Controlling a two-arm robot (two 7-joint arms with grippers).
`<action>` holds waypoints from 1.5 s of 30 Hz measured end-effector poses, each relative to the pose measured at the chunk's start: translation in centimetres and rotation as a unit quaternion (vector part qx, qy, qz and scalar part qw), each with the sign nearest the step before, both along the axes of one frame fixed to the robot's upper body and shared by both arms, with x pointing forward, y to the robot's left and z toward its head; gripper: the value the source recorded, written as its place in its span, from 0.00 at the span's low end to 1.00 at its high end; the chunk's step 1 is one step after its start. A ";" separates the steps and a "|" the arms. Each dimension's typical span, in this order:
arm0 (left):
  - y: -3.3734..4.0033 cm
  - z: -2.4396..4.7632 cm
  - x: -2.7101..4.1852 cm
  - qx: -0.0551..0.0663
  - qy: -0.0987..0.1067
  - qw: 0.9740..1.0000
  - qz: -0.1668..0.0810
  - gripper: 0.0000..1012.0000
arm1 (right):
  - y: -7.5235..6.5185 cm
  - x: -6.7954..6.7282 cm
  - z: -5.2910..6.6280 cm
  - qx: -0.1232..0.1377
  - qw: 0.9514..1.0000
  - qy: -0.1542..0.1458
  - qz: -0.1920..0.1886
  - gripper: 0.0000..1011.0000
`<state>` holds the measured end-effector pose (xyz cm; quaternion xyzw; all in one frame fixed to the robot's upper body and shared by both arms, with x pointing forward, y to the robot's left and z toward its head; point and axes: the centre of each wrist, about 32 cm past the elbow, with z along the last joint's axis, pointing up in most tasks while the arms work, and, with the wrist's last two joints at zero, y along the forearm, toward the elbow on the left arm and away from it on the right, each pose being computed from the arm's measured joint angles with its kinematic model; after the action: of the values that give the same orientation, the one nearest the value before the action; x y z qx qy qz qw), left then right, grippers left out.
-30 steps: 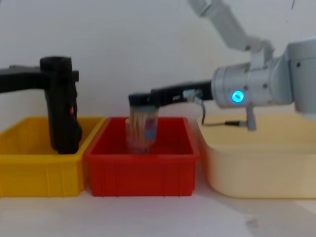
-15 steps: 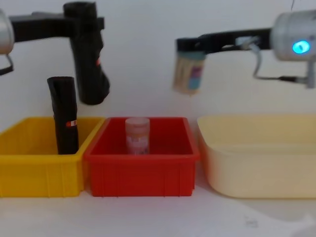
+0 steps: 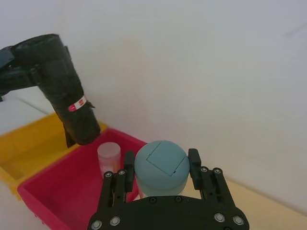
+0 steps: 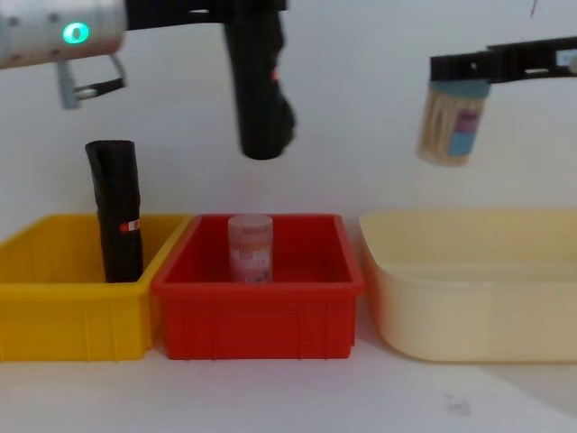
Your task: Pick up the garbage bag with the one hand and transfer it to the other hand.
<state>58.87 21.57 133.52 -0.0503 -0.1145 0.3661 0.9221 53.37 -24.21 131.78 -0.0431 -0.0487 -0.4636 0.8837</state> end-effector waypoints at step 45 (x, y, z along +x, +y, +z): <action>-11.92 0.90 5.91 -0.017 0.044 0.996 -0.080 0.52 | -3.5 3.2 -2.9 -0.030 0.996 0.040 -0.074 0.99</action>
<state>64.78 9.65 134.42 -0.0586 -0.0631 0.2947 0.9517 56.52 -27.75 128.91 -0.0916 -0.0238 -0.5238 0.8466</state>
